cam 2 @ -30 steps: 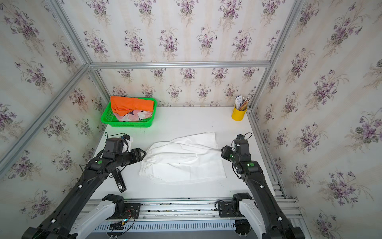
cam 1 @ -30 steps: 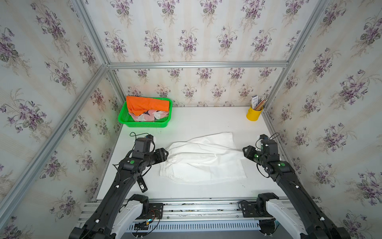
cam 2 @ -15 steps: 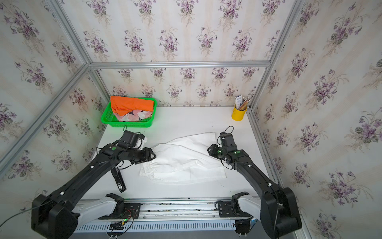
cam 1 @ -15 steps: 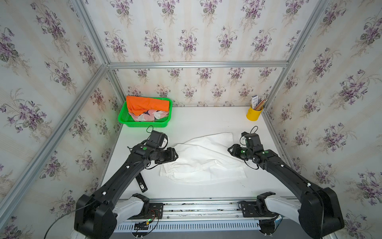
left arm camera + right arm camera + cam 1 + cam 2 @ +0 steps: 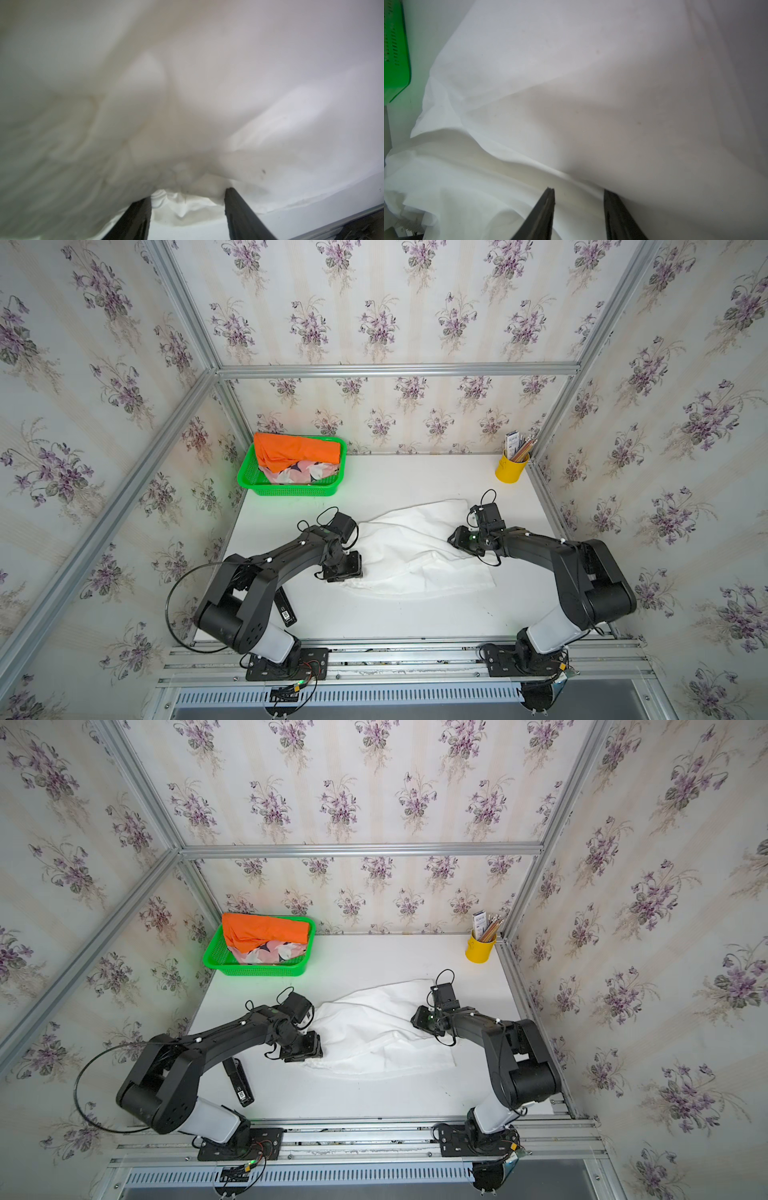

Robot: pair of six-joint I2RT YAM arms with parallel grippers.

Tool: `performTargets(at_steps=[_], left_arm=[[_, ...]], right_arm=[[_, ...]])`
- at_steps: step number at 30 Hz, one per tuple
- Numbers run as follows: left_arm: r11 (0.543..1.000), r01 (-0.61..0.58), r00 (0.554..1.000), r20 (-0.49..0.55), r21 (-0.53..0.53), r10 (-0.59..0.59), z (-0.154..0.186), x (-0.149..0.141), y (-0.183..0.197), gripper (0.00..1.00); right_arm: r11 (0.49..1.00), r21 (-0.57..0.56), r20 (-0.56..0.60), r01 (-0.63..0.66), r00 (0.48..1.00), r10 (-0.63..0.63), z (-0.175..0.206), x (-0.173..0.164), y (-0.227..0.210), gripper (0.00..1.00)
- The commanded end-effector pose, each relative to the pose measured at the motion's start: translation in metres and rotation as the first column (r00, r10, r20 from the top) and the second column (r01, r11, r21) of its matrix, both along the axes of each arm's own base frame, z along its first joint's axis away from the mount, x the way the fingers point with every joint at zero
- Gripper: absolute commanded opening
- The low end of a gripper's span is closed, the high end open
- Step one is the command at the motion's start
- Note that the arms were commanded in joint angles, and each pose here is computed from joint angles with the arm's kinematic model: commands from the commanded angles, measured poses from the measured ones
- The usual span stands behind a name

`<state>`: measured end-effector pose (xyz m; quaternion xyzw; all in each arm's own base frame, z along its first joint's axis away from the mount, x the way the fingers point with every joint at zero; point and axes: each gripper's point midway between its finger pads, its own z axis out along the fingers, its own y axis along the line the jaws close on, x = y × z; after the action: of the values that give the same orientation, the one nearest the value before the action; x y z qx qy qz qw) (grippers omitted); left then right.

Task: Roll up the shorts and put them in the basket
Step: Adjust the shorts at the center of the board.

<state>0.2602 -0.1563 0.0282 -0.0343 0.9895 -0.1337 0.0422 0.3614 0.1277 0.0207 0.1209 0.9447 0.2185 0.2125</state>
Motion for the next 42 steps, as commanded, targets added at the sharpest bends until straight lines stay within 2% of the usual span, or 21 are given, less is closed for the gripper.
performTargets(at_steps=[1, 5, 9, 12, 16, 19, 22, 23, 26, 31, 33, 38, 41, 42], left_arm=[[1.000, 0.026, 0.991, 0.130, 0.011, -0.027, 0.005, 0.047, -0.009, 0.59], [1.000, 0.007, 0.985, 0.173, -0.004, -0.006, 0.028, 0.067, -0.005, 0.59], [0.997, -0.079, 0.984, 0.161, -0.006, 0.079, 0.045, 0.047, 0.010, 0.69], [0.988, -0.132, 0.986, 0.093, -0.078, 0.139, 0.037, 0.030, 0.005, 0.72], [0.965, -0.162, 0.979, 0.091, -0.206, 0.183, 0.028, 0.036, -0.011, 0.67], [0.958, -0.185, 0.975, 0.079, -0.217, 0.206, 0.020, 0.044, -0.010, 0.64], [0.943, -0.206, 0.969, 0.080, -0.261, 0.234, 0.015, 0.053, -0.011, 0.56], [0.943, -0.214, 0.966, 0.086, -0.256, 0.242, 0.015, 0.056, -0.008, 0.52], [0.957, -0.229, 0.961, 0.116, -0.179, 0.252, 0.018, 0.061, 0.005, 0.51], [0.971, -0.225, 0.962, 0.137, -0.081, 0.235, 0.020, 0.068, 0.020, 0.59], [0.974, -0.220, 0.965, 0.136, -0.058, 0.226, 0.018, 0.070, 0.022, 0.59], [0.976, -0.211, 0.965, 0.145, -0.062, 0.218, 0.014, 0.081, 0.020, 0.59], [0.978, -0.195, 0.965, 0.162, -0.071, 0.205, 0.015, 0.089, 0.016, 0.54], [0.979, -0.190, 0.966, 0.167, -0.070, 0.199, 0.016, 0.092, 0.016, 0.49]], right_arm=[[0.992, -0.101, 0.003, 0.082, 0.997, -0.082, -0.012, 0.022, -0.032, 0.44], [0.990, -0.101, 0.043, 0.094, 0.995, -0.090, 0.012, 0.042, -0.040, 0.43], [0.988, -0.124, 0.092, 0.096, 0.992, -0.085, 0.042, 0.031, -0.047, 0.45], [0.989, -0.115, 0.099, 0.095, 0.992, -0.084, 0.050, 0.016, -0.049, 0.46], [0.992, -0.095, 0.084, 0.078, 0.994, -0.071, 0.050, -0.001, -0.047, 0.45], [0.991, -0.109, 0.082, 0.075, 0.994, -0.067, 0.051, -0.011, -0.049, 0.44], [0.989, -0.129, 0.086, 0.075, 0.994, -0.065, 0.052, -0.016, -0.053, 0.43], [0.988, -0.134, 0.082, 0.072, 0.995, -0.061, 0.052, -0.017, -0.054, 0.43], [0.988, -0.139, 0.080, 0.072, 0.995, -0.061, 0.055, -0.018, -0.055, 0.41], [0.988, -0.129, 0.089, 0.080, 0.994, -0.069, 0.060, -0.021, -0.054, 0.41], [0.988, -0.126, 0.089, 0.085, 0.993, -0.075, 0.061, -0.023, -0.055, 0.40], [0.986, -0.135, 0.090, 0.096, 0.992, -0.085, 0.061, -0.028, -0.058, 0.41], [0.984, -0.151, 0.084, 0.100, 0.993, -0.088, 0.060, -0.031, -0.061, 0.40], [0.983, -0.155, 0.085, 0.101, 0.992, -0.089, 0.060, -0.031, -0.062, 0.40]])
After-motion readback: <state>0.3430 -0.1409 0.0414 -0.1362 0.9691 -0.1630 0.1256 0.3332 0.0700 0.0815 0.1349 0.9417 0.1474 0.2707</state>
